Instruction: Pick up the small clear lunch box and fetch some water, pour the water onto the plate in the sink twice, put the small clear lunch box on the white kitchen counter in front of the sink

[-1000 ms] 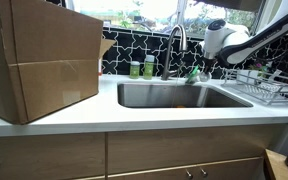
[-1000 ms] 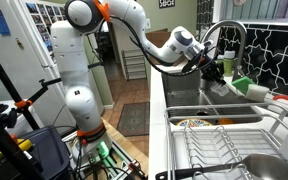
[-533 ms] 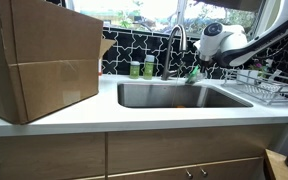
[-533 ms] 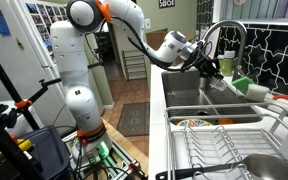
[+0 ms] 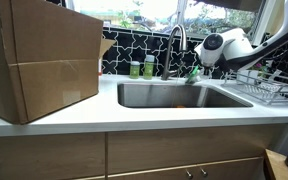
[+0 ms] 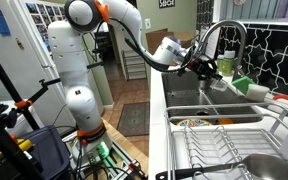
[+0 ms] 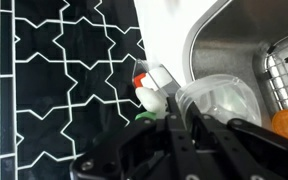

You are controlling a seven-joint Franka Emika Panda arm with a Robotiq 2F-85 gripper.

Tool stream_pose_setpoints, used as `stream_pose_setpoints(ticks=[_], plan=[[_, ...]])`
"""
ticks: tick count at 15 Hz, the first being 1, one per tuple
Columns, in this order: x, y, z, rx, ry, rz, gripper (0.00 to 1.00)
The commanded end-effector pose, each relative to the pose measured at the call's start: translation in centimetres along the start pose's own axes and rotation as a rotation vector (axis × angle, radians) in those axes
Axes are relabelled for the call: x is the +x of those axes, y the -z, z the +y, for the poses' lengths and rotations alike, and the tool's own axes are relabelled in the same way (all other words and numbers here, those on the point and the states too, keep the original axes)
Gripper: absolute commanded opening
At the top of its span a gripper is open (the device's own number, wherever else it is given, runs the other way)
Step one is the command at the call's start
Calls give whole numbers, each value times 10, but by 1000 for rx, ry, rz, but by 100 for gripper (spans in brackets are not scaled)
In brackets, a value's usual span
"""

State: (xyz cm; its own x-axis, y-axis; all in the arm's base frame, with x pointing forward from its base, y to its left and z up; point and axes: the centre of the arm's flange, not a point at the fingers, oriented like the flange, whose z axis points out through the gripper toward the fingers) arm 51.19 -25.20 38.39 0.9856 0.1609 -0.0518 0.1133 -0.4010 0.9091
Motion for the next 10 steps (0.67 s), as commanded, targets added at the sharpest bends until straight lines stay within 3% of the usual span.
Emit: stream_pose_setpoints(ticks=[1, 10], plan=[[-20, 12, -15, -66, 19, -6, 3], [-48, 9, -19, -174, 75, -59, 3]])
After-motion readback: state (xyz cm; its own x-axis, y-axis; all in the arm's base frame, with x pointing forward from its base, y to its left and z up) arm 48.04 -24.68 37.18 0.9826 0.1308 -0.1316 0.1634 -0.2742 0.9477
